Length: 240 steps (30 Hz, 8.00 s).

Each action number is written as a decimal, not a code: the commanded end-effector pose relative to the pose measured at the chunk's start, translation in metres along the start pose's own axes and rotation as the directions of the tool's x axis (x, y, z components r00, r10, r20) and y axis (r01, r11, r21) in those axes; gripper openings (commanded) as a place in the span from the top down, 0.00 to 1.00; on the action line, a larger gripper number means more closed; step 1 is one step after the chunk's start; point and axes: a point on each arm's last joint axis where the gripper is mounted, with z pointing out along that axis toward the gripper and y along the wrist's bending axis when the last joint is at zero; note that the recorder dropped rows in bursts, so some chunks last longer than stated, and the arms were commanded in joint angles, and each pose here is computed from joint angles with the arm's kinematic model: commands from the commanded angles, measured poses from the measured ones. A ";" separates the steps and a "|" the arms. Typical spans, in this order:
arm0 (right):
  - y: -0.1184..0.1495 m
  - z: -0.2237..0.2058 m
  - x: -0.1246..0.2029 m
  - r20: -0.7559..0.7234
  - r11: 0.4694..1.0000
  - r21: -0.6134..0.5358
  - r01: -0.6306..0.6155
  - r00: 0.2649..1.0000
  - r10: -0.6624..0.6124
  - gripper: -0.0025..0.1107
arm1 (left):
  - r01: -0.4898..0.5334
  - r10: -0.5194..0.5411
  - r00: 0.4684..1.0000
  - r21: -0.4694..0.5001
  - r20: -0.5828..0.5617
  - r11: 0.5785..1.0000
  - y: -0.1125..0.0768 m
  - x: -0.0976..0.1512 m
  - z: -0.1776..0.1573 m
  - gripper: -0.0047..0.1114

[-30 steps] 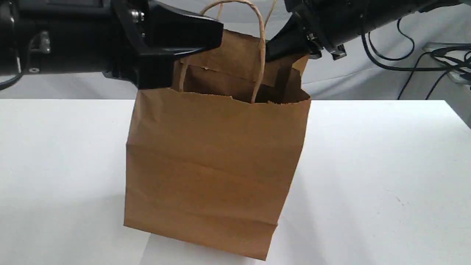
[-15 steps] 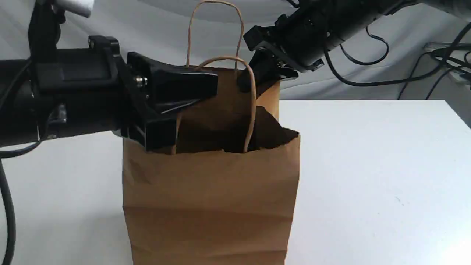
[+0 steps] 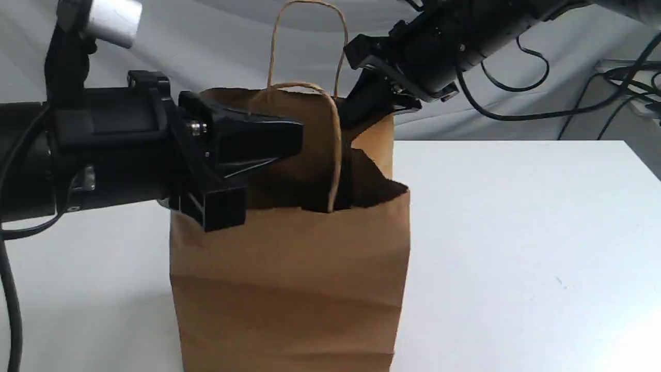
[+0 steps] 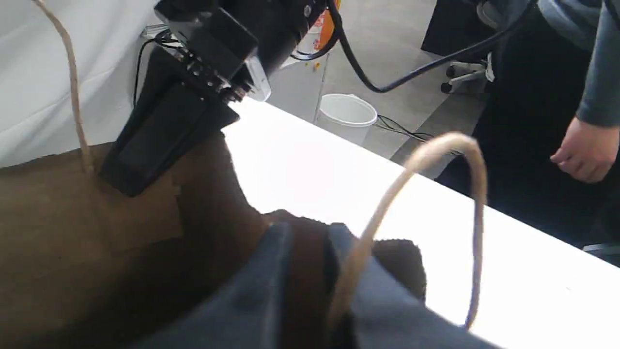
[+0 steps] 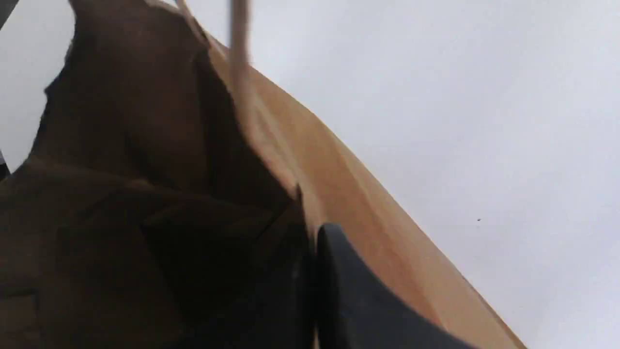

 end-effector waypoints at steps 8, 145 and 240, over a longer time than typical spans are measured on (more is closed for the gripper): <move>0.002 -0.006 -0.001 0.007 0.999 0.037 0.024 1.000 -0.024 0.98 | 0.000 0.000 1.000 0.008 0.015 1.000 -0.004 -0.002 -0.003 0.50; 0.093 -0.152 0.329 0.769 0.779 0.598 -0.190 0.411 -0.490 0.98 | 0.167 0.010 0.933 -0.458 0.359 0.873 -0.051 0.069 -0.172 0.96; 0.041 -0.101 0.387 0.818 0.705 0.573 -0.417 0.345 -0.461 0.98 | 0.167 0.010 0.933 -0.457 0.360 0.873 -0.052 0.069 -0.172 0.96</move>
